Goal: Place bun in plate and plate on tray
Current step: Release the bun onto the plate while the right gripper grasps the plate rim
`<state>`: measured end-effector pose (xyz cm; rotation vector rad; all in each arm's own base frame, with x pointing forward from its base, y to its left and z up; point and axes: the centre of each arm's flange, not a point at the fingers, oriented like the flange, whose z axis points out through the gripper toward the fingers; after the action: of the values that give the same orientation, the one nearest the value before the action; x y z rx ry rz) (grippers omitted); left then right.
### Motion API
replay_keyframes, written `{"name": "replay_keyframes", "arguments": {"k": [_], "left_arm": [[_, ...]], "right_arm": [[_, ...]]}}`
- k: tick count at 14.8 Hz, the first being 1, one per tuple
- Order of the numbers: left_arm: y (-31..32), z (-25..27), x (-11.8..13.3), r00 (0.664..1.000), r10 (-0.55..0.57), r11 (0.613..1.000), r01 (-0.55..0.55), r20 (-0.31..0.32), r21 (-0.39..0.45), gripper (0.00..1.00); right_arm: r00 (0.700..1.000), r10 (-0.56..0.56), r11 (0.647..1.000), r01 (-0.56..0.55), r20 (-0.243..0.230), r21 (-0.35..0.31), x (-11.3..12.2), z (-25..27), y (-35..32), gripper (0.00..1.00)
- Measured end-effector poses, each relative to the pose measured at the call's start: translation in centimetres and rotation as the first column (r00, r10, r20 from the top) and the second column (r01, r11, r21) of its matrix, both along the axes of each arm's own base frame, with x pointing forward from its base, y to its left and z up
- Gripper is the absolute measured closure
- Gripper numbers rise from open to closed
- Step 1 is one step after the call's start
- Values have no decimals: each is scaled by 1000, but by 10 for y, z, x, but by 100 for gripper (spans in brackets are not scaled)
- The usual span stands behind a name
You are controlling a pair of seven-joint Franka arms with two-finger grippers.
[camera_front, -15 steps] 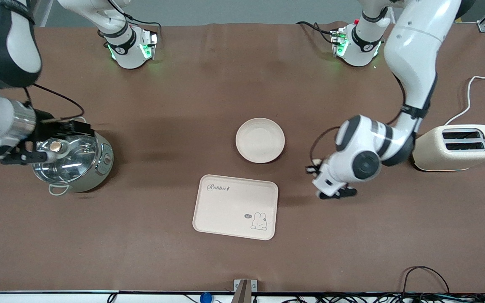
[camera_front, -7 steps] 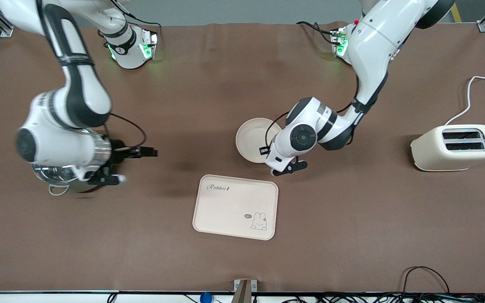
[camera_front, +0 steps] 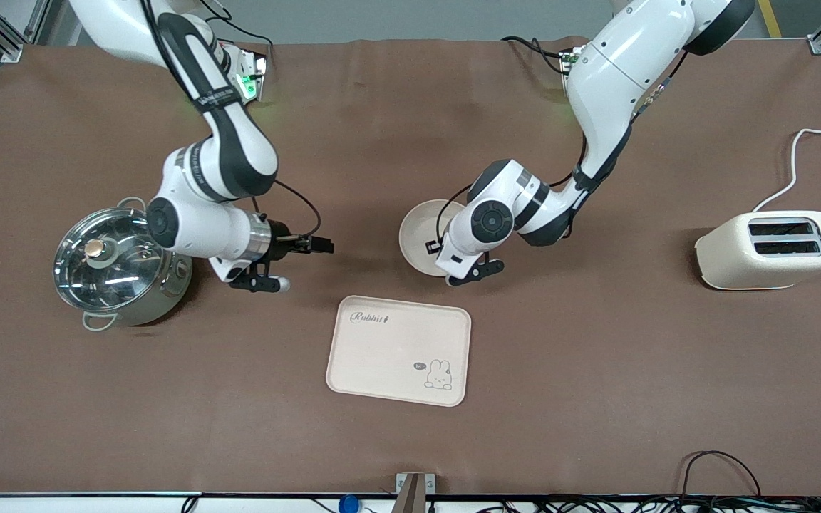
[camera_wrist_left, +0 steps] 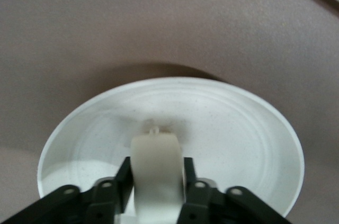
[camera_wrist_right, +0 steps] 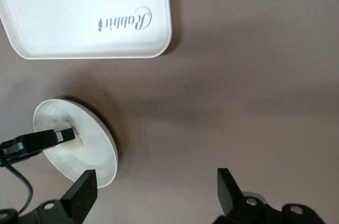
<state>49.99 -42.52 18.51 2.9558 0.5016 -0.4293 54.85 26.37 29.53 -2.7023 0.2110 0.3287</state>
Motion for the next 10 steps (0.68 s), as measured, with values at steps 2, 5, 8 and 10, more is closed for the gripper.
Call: {"name": "replay_keyframes", "arguments": {"k": [2, 5, 8, 10], "left_arm": [[5, 7, 12, 1000, 25, 1000, -25, 15, -9, 30], [8, 30, 30, 997, 77, 997, -77, 31, -12, 2], [27, 60, 48, 995, 104, 994, -104, 3, 29, 0], [52, 95, 66, 991, 130, 991, -131, 20, 37, 0]], "right_arm": [[999, -23, 1000, 23, 27, 3, -15, -14, 17, 0], [997, -51, 998, 50, 53, 25, -45, -32, 52, 4], [993, -79, 996, 76, 85, 36, -69, -51, 87, 18], [990, -96, 995, 93, 101, 30, -85, -72, 108, 25]]}}
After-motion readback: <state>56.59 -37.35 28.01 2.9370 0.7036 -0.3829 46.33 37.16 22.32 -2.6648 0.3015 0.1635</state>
